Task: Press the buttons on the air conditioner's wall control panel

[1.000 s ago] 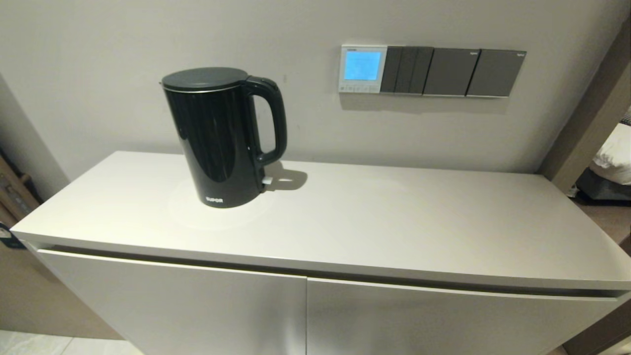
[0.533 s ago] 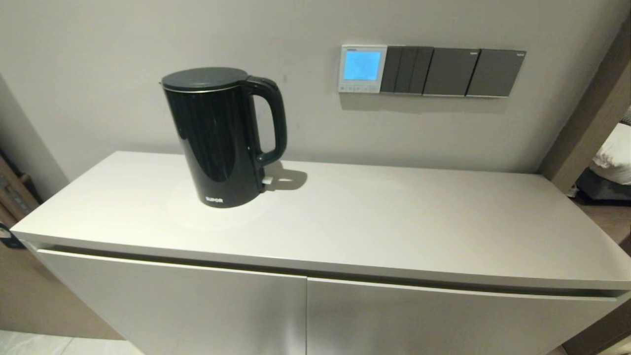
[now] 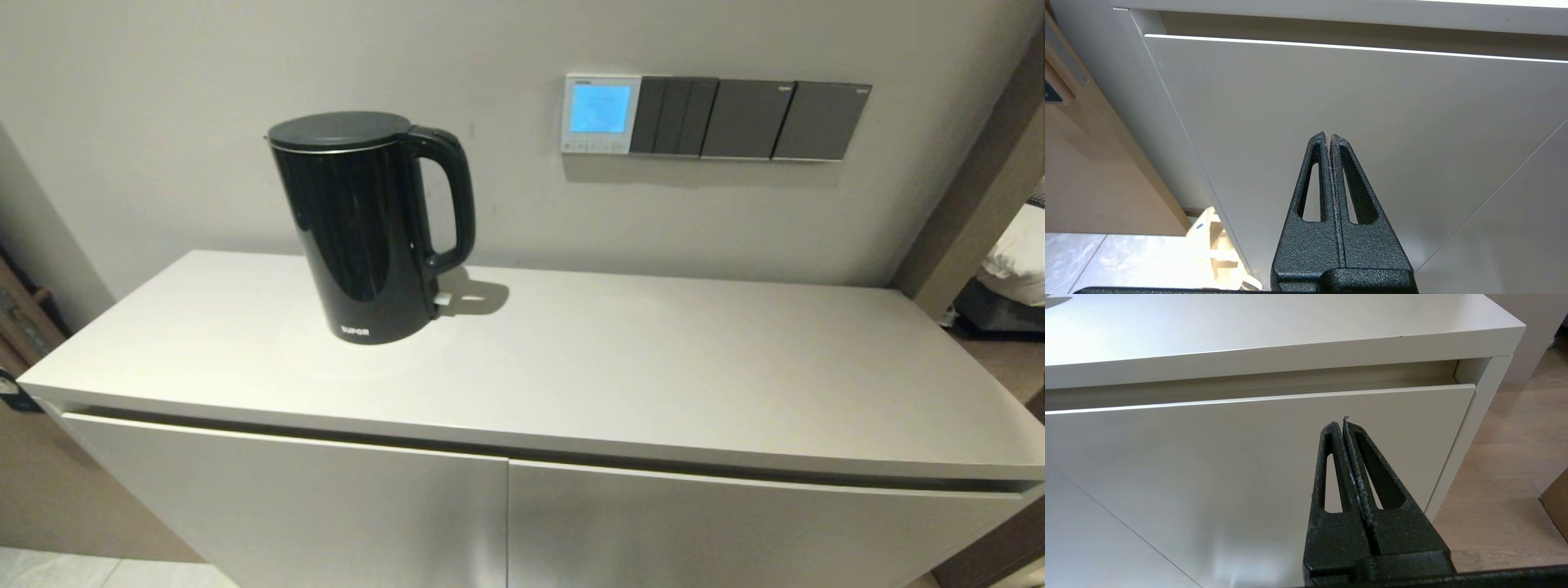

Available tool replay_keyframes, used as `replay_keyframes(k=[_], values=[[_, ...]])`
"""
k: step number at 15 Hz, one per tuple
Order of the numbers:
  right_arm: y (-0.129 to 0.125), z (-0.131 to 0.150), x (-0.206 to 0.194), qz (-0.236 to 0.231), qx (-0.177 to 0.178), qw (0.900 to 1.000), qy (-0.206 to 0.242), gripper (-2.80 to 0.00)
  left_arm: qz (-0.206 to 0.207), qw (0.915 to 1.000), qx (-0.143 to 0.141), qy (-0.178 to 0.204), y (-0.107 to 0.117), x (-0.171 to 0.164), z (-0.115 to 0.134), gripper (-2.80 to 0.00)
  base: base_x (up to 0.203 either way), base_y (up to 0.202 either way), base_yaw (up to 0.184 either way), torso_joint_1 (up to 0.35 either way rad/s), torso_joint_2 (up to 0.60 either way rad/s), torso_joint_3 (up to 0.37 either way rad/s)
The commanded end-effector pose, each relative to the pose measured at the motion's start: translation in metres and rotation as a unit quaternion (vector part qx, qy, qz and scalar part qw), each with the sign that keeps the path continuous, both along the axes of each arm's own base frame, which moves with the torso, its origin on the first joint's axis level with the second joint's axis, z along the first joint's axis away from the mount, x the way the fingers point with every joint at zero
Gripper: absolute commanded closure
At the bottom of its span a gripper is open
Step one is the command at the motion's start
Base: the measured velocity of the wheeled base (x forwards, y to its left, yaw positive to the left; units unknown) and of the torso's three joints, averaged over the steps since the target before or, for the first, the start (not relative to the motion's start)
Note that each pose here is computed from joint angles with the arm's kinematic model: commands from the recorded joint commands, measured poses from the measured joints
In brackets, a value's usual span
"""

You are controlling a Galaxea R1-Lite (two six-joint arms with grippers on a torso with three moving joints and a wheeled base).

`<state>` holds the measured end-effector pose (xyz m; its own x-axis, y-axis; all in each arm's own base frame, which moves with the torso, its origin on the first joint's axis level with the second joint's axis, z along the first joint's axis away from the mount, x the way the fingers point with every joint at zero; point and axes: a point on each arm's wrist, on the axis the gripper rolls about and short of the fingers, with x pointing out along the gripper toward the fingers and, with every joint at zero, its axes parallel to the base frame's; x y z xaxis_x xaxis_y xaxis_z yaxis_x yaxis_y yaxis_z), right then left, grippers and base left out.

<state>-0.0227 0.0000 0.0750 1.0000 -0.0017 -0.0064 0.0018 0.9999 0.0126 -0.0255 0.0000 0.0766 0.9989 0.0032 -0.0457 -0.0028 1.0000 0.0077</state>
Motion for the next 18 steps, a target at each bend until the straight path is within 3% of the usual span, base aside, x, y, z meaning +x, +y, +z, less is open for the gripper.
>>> replay_keyframes(k=[1, 18], values=[[0.0000, 0.0000, 0.0002, 0.000, 0.001, 1.000, 0.002, 0.00, 0.000, 1.0000, 0.000, 0.001, 0.0000, 0.0001, 0.0000, 0.00, 0.000, 0.000, 0.000, 0.000, 0.00, 0.000], [0.0000, -0.0005, 0.0004, 0.000, 0.001, 1.000, 0.003, 0.00, 0.000, 1.0000, 0.000, 0.001, 0.0000, 0.0001, 0.0000, 0.00, 0.000, 0.000, 0.000, 0.000, 0.00, 0.000]])
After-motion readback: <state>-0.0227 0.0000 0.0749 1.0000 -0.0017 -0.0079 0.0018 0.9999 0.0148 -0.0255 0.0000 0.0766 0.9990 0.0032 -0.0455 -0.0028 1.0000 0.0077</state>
